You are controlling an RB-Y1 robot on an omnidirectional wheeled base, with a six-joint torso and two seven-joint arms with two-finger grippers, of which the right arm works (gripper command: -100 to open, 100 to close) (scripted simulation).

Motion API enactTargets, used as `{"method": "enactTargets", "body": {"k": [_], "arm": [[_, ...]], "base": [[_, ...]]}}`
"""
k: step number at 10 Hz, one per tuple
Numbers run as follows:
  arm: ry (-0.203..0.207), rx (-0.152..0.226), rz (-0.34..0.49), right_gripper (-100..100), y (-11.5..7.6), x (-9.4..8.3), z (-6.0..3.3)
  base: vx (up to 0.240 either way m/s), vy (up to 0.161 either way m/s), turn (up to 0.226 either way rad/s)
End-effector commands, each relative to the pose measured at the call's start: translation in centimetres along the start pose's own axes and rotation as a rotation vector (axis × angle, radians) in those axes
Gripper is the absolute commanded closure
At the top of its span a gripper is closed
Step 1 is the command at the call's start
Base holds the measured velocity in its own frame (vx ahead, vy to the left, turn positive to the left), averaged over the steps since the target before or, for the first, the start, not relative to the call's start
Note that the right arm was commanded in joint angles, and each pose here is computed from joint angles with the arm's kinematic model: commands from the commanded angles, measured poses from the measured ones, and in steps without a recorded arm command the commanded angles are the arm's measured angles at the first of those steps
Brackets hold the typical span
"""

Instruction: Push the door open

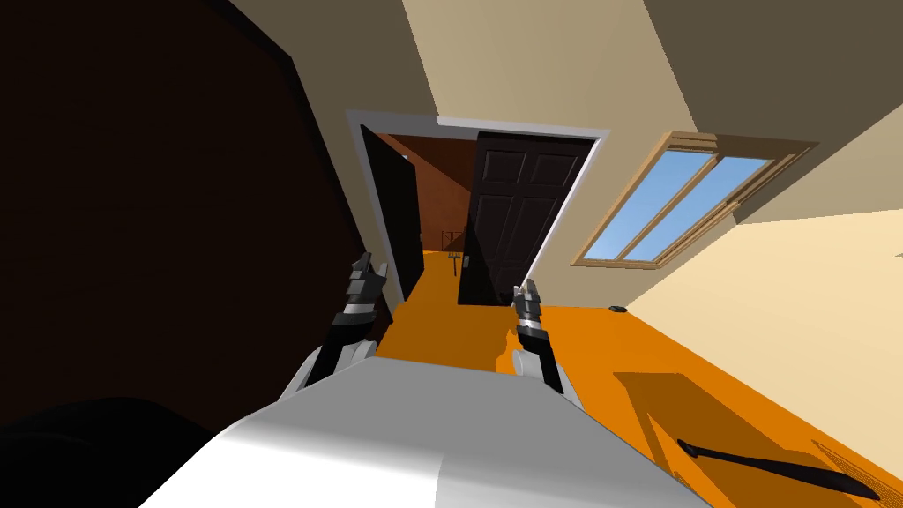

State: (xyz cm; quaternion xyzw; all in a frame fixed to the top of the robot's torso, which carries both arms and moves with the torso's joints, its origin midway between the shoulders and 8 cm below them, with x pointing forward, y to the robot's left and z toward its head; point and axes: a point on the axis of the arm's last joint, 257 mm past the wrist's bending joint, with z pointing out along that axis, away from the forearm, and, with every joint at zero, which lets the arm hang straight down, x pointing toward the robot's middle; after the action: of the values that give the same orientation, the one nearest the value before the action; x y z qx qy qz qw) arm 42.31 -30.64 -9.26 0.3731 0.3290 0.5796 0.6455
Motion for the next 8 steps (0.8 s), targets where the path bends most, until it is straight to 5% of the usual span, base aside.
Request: {"method": "enactTargets", "body": {"k": [1,8], "arm": [[0.003,0.017,-0.005,-100,-1.3,0.0,0.01],[0.013,0.099,-0.022,-100,-6.8,0.3,-0.78]], "base": [[0.087,0.016,0.028],[0.1,0.002,0.024]]}}
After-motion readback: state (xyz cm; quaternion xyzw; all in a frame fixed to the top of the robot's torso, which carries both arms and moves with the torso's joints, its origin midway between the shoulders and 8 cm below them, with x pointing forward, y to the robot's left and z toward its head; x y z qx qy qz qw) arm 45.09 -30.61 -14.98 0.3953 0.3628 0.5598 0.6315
